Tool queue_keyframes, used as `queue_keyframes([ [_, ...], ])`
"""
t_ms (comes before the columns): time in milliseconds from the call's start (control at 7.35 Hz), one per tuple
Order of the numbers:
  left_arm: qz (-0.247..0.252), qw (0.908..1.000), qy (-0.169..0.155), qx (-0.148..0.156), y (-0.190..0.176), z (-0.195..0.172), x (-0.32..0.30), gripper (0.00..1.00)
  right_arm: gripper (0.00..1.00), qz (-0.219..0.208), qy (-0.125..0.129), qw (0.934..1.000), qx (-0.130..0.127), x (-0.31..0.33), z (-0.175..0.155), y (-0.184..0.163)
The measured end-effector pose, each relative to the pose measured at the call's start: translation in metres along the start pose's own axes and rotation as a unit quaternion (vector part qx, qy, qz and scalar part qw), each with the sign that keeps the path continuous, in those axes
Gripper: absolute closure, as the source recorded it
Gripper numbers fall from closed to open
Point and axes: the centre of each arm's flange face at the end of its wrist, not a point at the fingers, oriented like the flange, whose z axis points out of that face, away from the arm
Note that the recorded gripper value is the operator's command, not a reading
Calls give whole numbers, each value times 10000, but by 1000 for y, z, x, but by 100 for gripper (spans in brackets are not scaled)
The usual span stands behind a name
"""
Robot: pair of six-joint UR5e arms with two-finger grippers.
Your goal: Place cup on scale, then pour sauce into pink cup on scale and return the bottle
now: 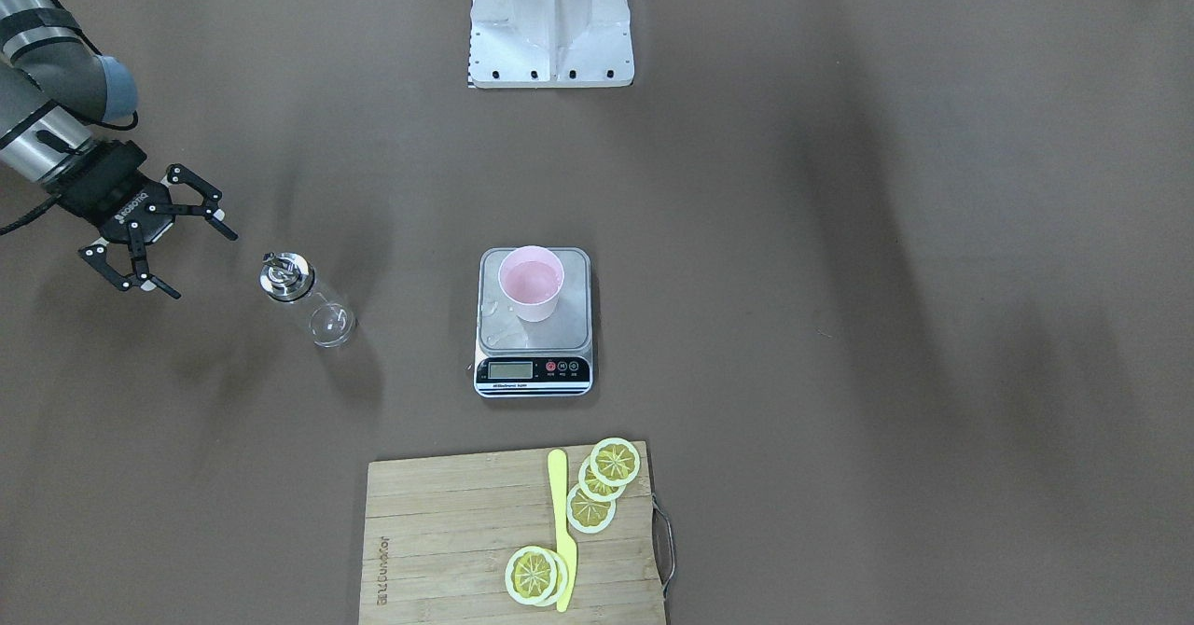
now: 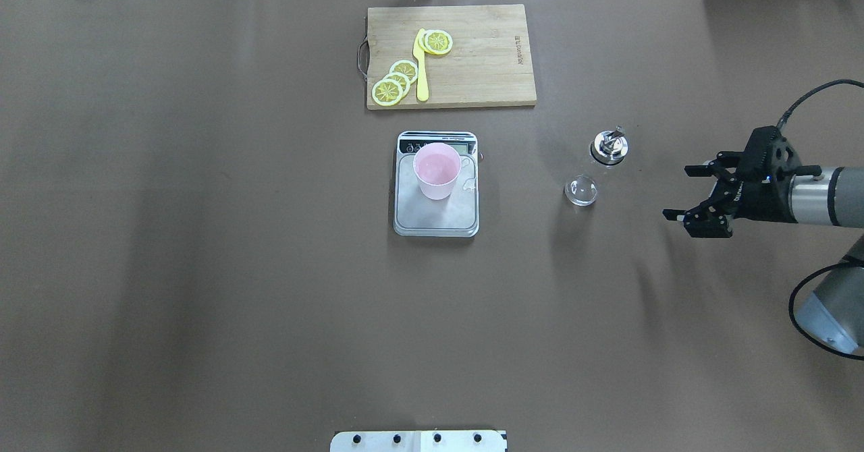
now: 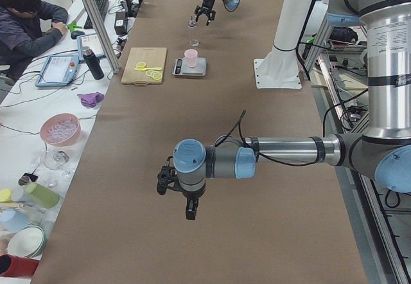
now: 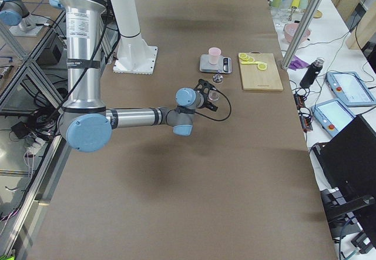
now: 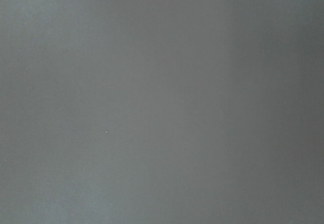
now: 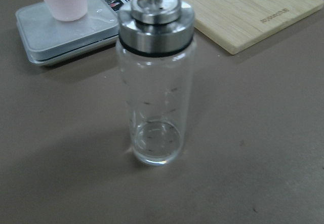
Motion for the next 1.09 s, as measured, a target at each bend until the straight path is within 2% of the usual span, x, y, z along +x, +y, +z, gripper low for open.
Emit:
queue_keyframes([
  [272, -1, 10000, 0, 0, 0, 0, 0, 2, 0, 413, 657, 9968, -183, 54, -42, 38],
  [408, -2, 10000, 0, -2, 0, 0, 0, 2, 0, 783, 1010, 9914, -274, 84, -61, 61],
  [680, -6, 10000, 1, -9, 0, 1, 0, 2, 0, 1546, 1666, 9726, -480, 138, -98, 110],
  [817, -5, 10000, 1, -10, 0, 1, -1, 2, 0, 1898, 1932, 9605, -641, 162, -118, 129],
  [1089, -1, 10000, 1, -10, 0, 1, -1, 2, 0, 2605, 2309, 9328, -931, 198, -157, 150],
])
